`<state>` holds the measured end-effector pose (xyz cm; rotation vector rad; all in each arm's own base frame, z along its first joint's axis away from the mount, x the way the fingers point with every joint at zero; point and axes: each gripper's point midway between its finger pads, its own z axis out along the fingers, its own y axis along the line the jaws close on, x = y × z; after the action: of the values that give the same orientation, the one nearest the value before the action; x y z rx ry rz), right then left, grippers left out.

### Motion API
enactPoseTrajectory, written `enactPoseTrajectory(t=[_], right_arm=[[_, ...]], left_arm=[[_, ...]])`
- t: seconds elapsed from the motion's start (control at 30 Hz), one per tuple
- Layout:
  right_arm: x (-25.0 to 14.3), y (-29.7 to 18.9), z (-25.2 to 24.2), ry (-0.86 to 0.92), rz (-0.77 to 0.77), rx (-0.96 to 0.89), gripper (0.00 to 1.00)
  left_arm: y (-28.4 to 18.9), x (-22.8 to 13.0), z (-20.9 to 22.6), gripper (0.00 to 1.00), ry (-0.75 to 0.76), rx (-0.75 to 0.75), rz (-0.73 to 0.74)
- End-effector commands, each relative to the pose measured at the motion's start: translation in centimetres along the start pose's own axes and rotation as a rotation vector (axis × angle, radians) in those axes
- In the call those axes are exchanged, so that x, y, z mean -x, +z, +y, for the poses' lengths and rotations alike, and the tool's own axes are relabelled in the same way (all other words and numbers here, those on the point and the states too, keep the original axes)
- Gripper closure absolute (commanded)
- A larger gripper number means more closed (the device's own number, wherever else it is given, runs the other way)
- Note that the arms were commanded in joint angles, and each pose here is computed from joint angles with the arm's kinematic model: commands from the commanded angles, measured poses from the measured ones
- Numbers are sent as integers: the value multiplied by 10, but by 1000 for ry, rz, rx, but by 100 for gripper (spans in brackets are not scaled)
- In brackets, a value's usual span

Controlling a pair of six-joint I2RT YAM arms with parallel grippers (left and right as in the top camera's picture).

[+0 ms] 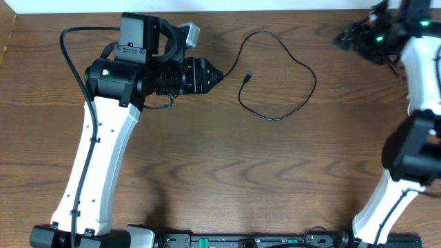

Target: Untangle cables

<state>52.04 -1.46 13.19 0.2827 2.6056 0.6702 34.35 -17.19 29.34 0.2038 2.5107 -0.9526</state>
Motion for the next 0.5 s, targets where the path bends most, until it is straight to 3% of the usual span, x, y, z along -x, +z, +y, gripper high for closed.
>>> enactPoseTrajectory(t=[0.0,0.3,0.47], right_arm=[[-21,44,-5,-19,104,97,16],[-57,105,11,-9,218,449,27],[-71,123,24,-13,256,507,47]], left_arm=[[4,-4,11,47,15,45,12],[4,-3,10,47,17,44,9],[4,-3,11,47,17,44,8]])
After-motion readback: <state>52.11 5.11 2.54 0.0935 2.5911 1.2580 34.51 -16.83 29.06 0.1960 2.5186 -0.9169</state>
